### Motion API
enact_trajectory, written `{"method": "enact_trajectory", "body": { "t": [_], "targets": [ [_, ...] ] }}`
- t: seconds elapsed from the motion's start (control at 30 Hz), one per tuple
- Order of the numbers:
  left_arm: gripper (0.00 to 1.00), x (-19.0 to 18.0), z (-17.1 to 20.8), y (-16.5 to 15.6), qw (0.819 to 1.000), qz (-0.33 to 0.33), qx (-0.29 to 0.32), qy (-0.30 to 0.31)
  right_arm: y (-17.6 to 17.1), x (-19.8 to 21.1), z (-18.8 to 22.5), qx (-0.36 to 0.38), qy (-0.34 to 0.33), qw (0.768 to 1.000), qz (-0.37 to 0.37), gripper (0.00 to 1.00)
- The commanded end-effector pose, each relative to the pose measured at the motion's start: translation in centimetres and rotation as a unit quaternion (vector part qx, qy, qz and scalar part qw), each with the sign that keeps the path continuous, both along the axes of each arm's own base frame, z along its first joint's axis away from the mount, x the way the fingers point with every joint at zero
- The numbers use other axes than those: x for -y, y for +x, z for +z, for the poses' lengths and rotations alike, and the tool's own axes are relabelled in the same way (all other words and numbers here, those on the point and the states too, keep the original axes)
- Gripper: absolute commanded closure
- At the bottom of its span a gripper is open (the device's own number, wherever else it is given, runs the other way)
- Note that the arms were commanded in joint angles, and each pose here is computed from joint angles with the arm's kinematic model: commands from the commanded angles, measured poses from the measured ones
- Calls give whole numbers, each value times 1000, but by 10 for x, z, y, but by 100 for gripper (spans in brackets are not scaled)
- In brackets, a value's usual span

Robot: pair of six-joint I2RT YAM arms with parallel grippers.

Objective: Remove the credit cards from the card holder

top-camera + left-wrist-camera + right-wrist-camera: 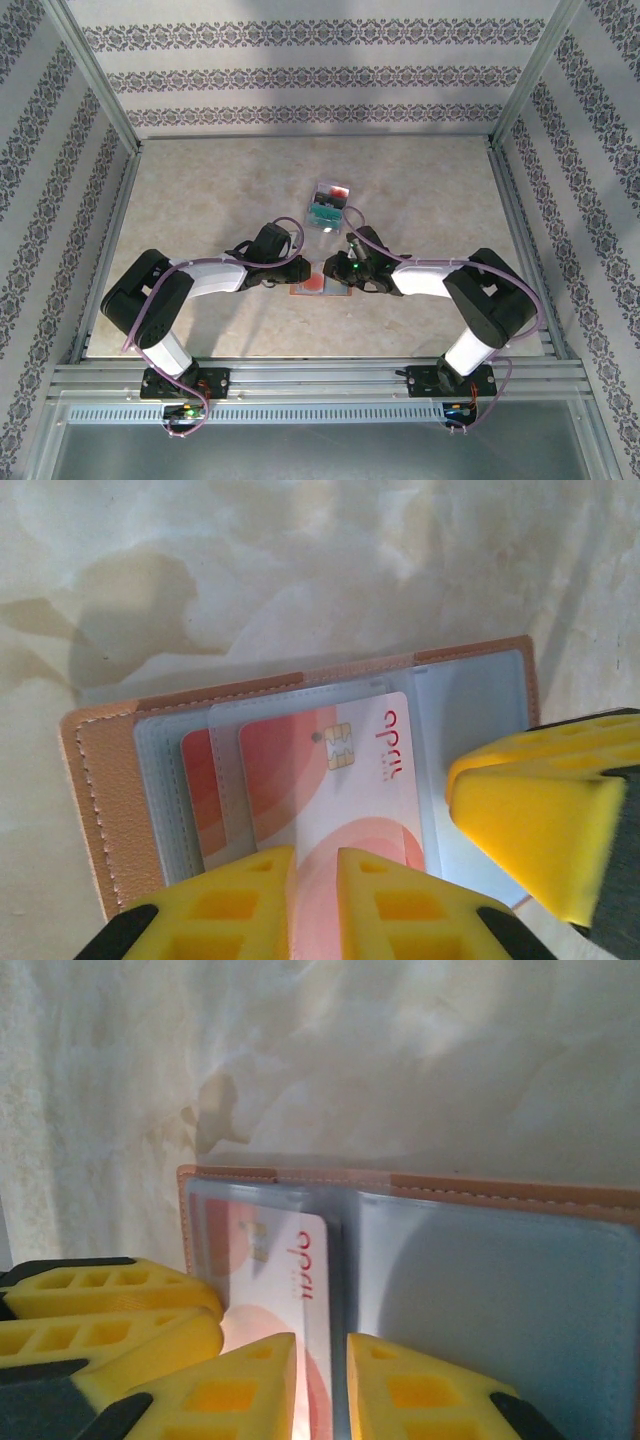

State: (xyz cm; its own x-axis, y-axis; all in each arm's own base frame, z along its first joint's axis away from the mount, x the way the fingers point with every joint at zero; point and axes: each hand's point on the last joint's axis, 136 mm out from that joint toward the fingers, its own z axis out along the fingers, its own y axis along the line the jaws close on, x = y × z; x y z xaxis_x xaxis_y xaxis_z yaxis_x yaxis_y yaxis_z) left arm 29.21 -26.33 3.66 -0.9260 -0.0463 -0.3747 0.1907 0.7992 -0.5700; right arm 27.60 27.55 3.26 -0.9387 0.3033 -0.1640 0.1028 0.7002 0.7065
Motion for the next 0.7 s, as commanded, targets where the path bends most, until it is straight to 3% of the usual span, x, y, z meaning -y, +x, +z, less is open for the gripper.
{"method": "enact_trajectory", "body": {
  "t": [0.0, 0.5, 0.67],
  "targets": [
    [82, 0, -5, -5, 1000, -5, -3, 9, 1, -5, -2, -5, 30, 1000, -1, 79],
    [83, 0, -21, -11, 1000, -1, -29, 9, 1, -9, -3, 4, 61, 998, -2, 83],
    [83, -1, -20, -11, 1000, 0, -30, 9, 2, -5, 1, 12, 64, 998, -8, 92]
  ]
}}
